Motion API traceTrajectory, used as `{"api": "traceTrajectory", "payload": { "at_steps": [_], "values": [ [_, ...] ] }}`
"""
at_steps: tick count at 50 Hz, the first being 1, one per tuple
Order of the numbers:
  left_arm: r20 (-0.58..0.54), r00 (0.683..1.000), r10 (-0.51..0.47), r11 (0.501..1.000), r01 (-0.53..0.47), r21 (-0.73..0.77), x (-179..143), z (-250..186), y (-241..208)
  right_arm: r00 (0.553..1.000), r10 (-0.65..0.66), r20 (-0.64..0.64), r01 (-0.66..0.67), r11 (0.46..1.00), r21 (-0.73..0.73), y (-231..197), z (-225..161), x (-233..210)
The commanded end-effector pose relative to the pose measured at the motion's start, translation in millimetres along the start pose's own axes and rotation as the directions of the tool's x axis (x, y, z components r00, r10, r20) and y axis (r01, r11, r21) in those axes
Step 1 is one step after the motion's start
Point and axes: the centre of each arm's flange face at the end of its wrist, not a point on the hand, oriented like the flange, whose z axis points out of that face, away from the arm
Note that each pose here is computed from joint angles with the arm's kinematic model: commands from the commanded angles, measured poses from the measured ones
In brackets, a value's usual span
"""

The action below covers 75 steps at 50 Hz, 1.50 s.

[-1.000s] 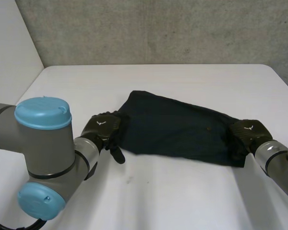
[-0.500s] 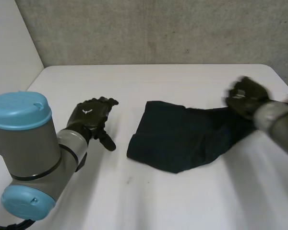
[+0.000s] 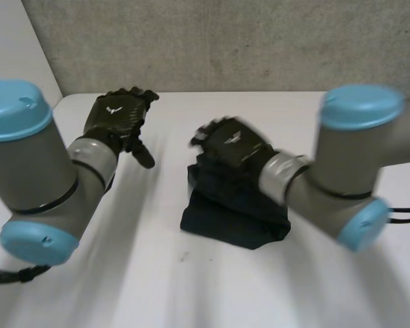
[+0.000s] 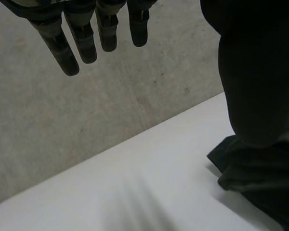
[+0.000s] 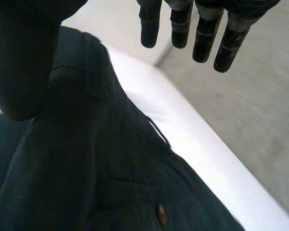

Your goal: Fold the shorts.

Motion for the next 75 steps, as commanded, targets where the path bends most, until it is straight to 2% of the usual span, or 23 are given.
{"api": "traceTrajectory", "payload": {
  "at_steps": [1,2,6,10,19,24,29,34,39,44,48,52,55,56,58,60,61,64,70,75],
  "values": [
    [-0.136,0.989,0.059,0.998,-0.058,0.013,45,28,18,0.924,0.350,-0.151,-0.349,0.936,0.037,2,-28,51],
    [-0.188,0.980,0.063,0.998,-0.065,-0.003,59,31,29,0.918,0.356,-0.174,-0.359,0.933,0.015,12,-27,53],
    [-0.268,0.961,0.069,0.995,-0.084,-0.047,83,34,57,0.911,0.331,-0.247,-0.359,0.930,-0.079,44,-22,57],
    [-0.276,0.959,0.070,0.994,-0.092,-0.066,90,35,69,0.913,0.302,-0.275,-0.352,0.924,-0.152,66,-22,59],
    [-0.232,0.970,0.068,0.998,-0.066,0.015,83,37,35,0.902,0.302,-0.308,-0.349,0.931,-0.110,54,-30,77],
    [-0.232,0.970,0.069,0.998,-0.065,0.026,83,41,31,0.902,0.303,-0.307,-0.351,0.930,-0.113,54,-33,76],
    [-0.245,0.967,0.074,0.991,-0.098,-0.086,85,45,68,0.900,0.328,-0.288,-0.390,0.901,-0.190,86,-23,64],
    [-0.256,0.963,0.078,0.963,-0.139,-0.230,86,44,111,0.899,0.324,-0.293,-0.396,0.888,-0.232,107,-14,62],
    [-0.254,0.960,0.116,0.947,-0.184,-0.263,78,49,128,0.905,0.310,-0.292,-0.387,0.885,-0.261,117,-6,64],
    [-0.262,0.951,0.164,0.940,-0.231,-0.251,74,49,125,0.926,0.227,-0.301,-0.320,0.896,-0.307,112,-13,71],
    [-0.258,0.952,0.165,0.949,-0.224,-0.221,73,44,102,0.929,0.189,-0.318,-0.278,0.925,-0.261,83,-22,78],
    [-0.219,0.965,0.147,0.973,-0.180,-0.141,60,34,47,0.924,0.161,-0.348,-0.228,0.960,-0.161,41,-34,89],
    [-0.153,0.985,0.082,0.995,-0.091,-0.048,38,25,-5,0.911,0.137,-0.388,-0.182,0.980,-0.080,7,-46,100],
    [-0.133,0.989,0.058,0.998,-0.061,-0.022,30,21,-19,0.891,0.129,-0.435,-0.148,0.989,-0.009,-22,-58,109],
    [-0.074,0.997,-0.019,0.999,0.022,0.034,3,9,-57,0.860,0.137,-0.492,-0.123,0.990,0.061,-50,-72,117],
    [-0.036,0.997,-0.066,0.996,0.068,0.059,-16,-3,-79,0.804,0.168,-0.570,-0.107,0.984,0.140,-81,-92,127],
    [0.001,0.995,-0.100,0.992,0.099,0.080,-33,-16,-98,0.790,0.174,-0.588,-0.103,0.983,0.152,-87,-96,129],
    [0.067,0.991,-0.117,0.991,0.112,0.079,-60,-36,-121,0.761,0.182,-0.623,-0.119,0.983,0.141,-97,-107,133],
    [0.153,0.981,-0.121,0.992,0.117,0.038,-92,-47,-127,0.795,0.169,-0.583,-0.154,0.985,0.076,-92,-109,124],
    [0.073,0.990,-0.122,0.992,0.122,0.006,-85,-43,-119,0.846,0.167,-0.507,-0.160,0.985,0.058,-88,-102,114]
  ]
}}
